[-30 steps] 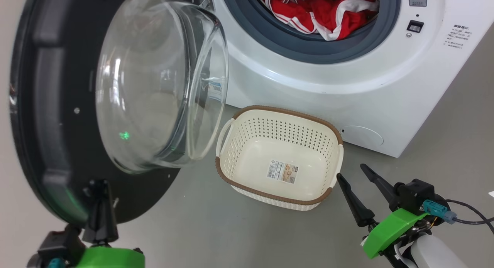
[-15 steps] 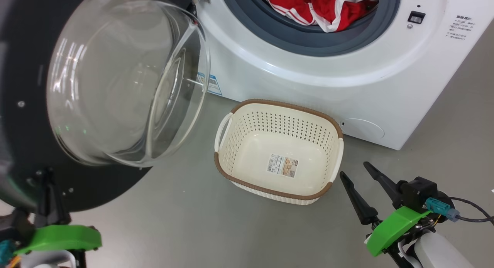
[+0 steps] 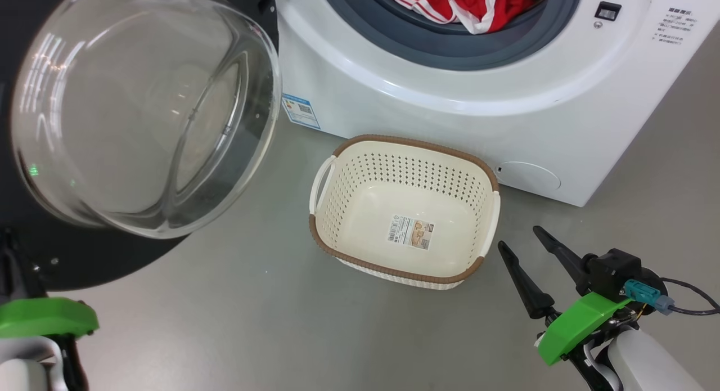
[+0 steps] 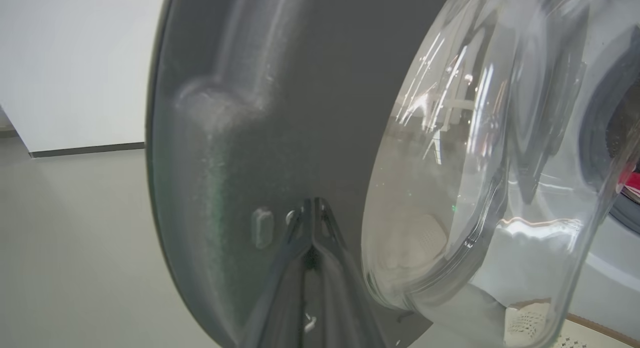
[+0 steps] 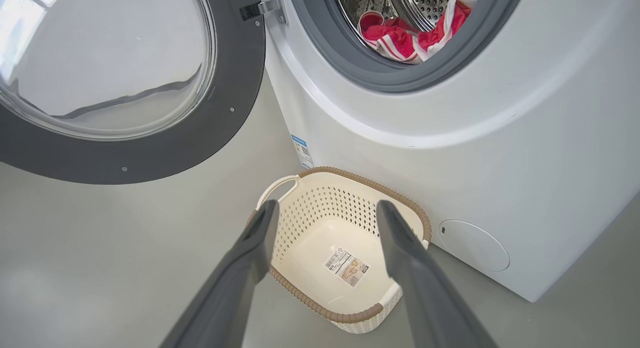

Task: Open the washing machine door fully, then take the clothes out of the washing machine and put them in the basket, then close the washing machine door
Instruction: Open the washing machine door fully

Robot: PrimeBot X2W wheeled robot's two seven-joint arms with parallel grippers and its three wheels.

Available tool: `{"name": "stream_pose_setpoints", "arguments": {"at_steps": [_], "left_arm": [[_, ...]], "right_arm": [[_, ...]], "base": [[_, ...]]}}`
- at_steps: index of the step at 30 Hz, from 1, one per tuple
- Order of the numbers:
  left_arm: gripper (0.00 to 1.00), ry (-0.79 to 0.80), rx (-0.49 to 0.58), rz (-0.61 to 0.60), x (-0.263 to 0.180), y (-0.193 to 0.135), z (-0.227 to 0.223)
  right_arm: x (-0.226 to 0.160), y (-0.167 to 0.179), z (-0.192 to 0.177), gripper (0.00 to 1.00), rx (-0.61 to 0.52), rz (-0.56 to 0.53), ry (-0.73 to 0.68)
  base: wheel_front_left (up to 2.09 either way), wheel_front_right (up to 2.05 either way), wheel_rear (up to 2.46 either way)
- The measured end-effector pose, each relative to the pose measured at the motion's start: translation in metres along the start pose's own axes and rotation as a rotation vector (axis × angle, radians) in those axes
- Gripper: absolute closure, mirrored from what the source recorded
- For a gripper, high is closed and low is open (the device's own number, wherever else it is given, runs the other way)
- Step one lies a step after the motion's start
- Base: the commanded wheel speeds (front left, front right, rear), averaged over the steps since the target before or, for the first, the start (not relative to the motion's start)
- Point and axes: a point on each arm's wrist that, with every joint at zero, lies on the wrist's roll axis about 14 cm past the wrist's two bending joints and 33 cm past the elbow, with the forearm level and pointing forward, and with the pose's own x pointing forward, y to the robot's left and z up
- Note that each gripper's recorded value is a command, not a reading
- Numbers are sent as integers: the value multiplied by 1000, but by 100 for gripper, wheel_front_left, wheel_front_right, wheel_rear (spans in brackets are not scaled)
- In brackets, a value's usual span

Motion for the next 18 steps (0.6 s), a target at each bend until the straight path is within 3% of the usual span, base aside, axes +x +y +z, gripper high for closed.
{"name": "stream_pose_setpoints", "arguments": {"at_steps": [18], "left_arm": [[100,21,52,75,34,20,0]], "right_arm": [[1,-14,-1,0,-45,-5,-5]], "base": [[0,0,0]]}}
